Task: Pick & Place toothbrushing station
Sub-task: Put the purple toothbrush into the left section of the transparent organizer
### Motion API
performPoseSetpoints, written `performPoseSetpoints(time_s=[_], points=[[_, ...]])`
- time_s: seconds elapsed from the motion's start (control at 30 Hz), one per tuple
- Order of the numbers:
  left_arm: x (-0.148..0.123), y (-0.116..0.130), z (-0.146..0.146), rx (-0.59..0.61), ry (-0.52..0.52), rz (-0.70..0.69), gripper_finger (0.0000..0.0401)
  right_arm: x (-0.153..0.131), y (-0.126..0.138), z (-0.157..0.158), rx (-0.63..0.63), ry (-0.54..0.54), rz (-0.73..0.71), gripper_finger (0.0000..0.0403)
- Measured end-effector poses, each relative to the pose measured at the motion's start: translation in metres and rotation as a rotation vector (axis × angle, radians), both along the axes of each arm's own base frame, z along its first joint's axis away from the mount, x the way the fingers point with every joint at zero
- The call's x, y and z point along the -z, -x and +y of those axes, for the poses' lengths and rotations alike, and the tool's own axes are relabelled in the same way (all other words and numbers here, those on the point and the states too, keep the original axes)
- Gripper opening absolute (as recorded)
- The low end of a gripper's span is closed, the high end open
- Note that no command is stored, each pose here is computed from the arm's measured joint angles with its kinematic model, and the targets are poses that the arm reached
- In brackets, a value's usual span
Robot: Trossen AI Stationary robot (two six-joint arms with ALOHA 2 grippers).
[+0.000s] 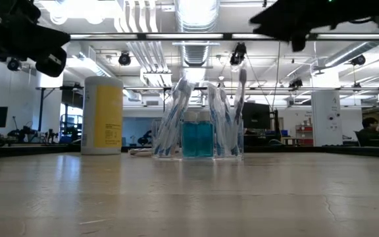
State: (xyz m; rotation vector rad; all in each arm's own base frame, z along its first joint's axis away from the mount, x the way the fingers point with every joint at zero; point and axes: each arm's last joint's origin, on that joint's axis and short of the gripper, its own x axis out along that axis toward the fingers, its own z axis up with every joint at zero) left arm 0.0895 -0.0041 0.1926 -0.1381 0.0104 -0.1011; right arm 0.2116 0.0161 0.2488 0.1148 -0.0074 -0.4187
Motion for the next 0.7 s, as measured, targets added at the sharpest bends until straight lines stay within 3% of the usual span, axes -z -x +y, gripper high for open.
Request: performPoseSetpoints(time_s=[0.17,0.33,0.57,0.7], points=[[0.004,-0.001,0.0,0.0,0.002,0.014,0.0012,-0.017,0.041,0.01,-0.088,0.049,-0.133,0.011],[0.004,-0.001,0.0,-0.002,-0.008,0.013,0.0012,-0.002,0.077,0.006,-0.111,0.053,-0.244,0.0023],[0.008,-0.006,0.001,-0.051,0.048,0.07,0.0004,0.047,0.1,0.0,-0.138,-0.006,-0.347,0.0009],[0.016,-0.015,0.004,-0.162,0.069,0.176,0.0004,0.051,0.101,0.0,-0.139,-0.022,-0.319,0.0008]])
